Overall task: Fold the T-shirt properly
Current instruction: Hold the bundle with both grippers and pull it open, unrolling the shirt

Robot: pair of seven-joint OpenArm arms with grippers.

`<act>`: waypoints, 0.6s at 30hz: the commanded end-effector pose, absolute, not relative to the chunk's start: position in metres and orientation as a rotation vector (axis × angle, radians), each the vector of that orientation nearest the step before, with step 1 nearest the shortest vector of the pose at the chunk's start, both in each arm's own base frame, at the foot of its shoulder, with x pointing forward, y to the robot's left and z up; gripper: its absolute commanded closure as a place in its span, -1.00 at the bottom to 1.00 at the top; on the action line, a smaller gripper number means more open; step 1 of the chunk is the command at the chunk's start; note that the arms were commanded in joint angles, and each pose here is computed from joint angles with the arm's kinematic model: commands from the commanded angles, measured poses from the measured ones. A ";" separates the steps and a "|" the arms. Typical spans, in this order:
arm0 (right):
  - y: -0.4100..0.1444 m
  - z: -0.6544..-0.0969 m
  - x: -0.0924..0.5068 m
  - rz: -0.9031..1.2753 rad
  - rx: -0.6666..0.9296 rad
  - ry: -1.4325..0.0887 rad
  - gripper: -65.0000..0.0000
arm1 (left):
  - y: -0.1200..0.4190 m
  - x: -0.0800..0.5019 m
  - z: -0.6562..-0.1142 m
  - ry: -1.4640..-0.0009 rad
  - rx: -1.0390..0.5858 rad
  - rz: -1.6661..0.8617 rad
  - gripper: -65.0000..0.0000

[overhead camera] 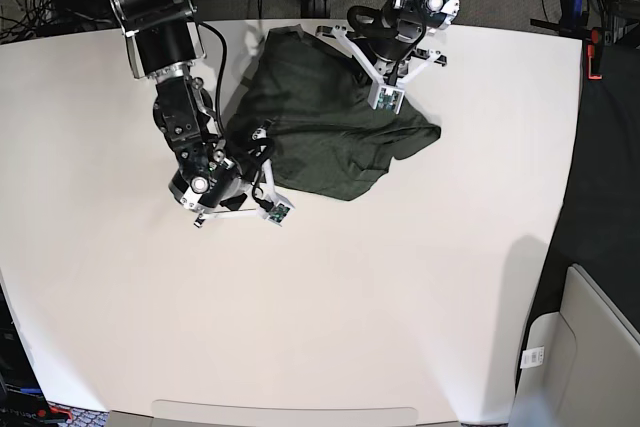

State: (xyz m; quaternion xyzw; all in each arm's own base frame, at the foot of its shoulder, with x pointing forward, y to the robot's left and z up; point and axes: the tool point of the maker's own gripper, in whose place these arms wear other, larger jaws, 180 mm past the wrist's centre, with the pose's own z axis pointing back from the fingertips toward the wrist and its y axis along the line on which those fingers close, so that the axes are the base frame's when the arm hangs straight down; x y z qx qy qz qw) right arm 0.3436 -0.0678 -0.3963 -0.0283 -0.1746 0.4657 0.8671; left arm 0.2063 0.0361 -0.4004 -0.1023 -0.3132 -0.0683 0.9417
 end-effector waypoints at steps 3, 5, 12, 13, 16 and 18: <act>-0.083 -0.389 0.340 0.982 -0.102 -0.380 0.62 | 0.038 0.223 -0.394 -0.689 -0.198 -0.143 0.97; -0.091 -0.392 0.331 0.984 -0.115 -0.371 0.62 | 0.040 0.229 -0.398 -0.687 -0.188 -0.146 0.97; -0.102 -0.393 0.301 0.999 -0.090 -0.376 0.62 | 0.045 0.255 -0.412 -0.680 -0.152 -0.162 0.97; -0.104 -0.394 0.297 0.998 -0.080 -0.370 0.62 | 0.045 0.260 -0.411 -0.685 -0.149 -0.163 0.97; -0.118 -0.391 0.292 0.952 -0.075 -0.378 0.62 | 0.047 0.275 -0.408 -0.706 -0.138 -0.166 0.97; -0.124 -0.381 0.296 0.914 -0.080 -0.415 0.62 | 0.047 0.282 -0.404 -0.720 -0.135 -0.168 0.97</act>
